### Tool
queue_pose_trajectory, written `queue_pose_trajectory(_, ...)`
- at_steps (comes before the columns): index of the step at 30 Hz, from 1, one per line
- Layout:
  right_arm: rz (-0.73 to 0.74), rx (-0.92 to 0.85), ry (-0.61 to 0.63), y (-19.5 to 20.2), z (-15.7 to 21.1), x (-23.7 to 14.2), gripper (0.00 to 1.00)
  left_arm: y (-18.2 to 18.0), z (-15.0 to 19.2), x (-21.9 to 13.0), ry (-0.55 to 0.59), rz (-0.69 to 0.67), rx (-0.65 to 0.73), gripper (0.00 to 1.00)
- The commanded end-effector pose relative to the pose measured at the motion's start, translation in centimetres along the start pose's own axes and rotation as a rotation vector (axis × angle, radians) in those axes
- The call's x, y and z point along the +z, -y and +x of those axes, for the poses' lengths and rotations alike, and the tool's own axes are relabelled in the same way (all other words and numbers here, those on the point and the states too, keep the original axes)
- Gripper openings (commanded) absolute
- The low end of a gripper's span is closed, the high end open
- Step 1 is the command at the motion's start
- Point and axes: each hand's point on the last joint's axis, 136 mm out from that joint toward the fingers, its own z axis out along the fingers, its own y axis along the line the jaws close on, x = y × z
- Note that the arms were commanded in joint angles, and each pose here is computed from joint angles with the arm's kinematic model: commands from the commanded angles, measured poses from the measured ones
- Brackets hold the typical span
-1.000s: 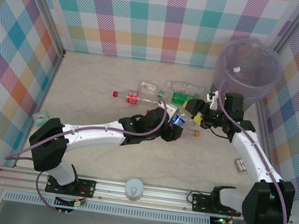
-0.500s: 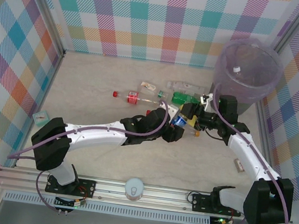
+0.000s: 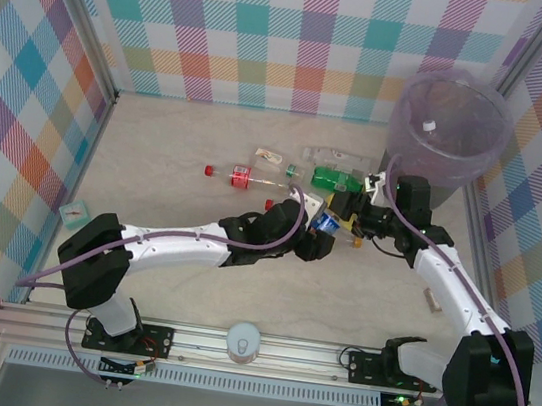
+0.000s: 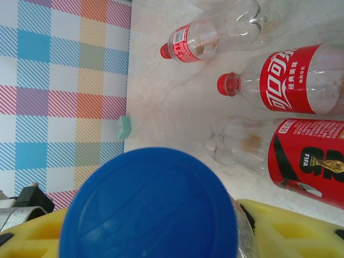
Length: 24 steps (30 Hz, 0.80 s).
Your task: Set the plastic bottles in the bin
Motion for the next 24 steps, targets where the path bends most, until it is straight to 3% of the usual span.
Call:
queue_pose_trajectory(1, 0.052, 0.014, 0.018, 1.2, 0.0, -0.2, 0.38, -0.7, -2.9, -0.9, 0.117, -0.033, -0.041, 0.67)
queue_pose_trajectory(2, 0.053, 0.014, 0.021, 1.2, -0.1, -0.2, 0.35, -0.6, -3.0, -1.0, 0.119, -0.032, -0.040, 0.71)
queue_pose_trajectory(5, 0.062, 0.017, 0.034, 1.4, -0.2, -0.2, 0.31, -0.5, -2.6, -1.0, 0.107, -0.018, -0.031, 0.98)
queue_pose_trajectory(6, 0.065, 0.017, 0.041, 1.5, -0.2, -0.3, 0.30, -0.4, -2.4, -1.0, 0.102, -0.013, -0.027, 1.00)
queue_pose_trajectory(13, 0.166, -0.147, 0.107, -1.5, -3.7, -2.5, 0.29, -0.8, -3.3, -3.6, 0.146, -0.019, -0.032, 1.00)
queue_pose_trajectory(24, 0.567, -0.598, 0.578, -10.6, -16.6, -14.5, 0.28, -4.0, -1.0, -6.7, 0.134, -0.126, -0.051, 1.00)
